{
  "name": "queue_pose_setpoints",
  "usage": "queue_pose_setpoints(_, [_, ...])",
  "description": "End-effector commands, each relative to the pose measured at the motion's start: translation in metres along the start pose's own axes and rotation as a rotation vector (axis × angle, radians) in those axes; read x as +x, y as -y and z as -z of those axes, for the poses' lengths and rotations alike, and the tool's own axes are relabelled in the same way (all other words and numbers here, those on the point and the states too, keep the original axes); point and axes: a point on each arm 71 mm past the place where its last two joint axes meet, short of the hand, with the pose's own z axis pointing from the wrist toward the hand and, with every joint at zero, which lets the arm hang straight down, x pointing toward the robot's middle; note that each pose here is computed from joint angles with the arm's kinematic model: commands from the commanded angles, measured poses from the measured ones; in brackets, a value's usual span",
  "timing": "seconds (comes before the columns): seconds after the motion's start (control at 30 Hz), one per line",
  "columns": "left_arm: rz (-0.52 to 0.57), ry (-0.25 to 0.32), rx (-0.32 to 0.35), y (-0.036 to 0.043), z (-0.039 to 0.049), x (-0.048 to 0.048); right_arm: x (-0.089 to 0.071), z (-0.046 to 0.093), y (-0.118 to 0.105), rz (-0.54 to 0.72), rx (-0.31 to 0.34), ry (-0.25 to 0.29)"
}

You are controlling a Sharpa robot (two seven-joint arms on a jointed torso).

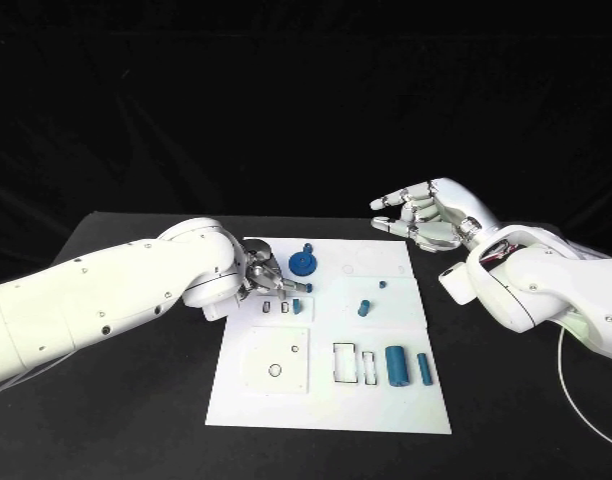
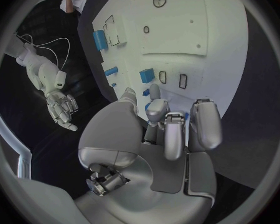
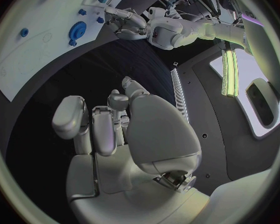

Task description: Assemble the parts on the task board

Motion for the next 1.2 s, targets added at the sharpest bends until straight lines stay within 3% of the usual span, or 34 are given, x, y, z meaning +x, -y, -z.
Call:
queue_pose_setpoints(0.03, [-0.048,-0.041,-0.012,0.0027,-0.0033,0.0036,0.0016,-0.001,0.0011,-0.003,0.009,-0.02])
queue_pose_setpoints(0.53, [-0.116,-0.073,-0.01,0.0112,-0.0074,0.0089,0.0014,-0.0016,0.0027,0.0,0.012,-0.021])
queue_pose_setpoints(1.2, [-0.126,-0.084,-0.02,0.0125,-0.0129,0.0079,0.0033,-0.0024,0.0026,0.0,0.015,-0.031])
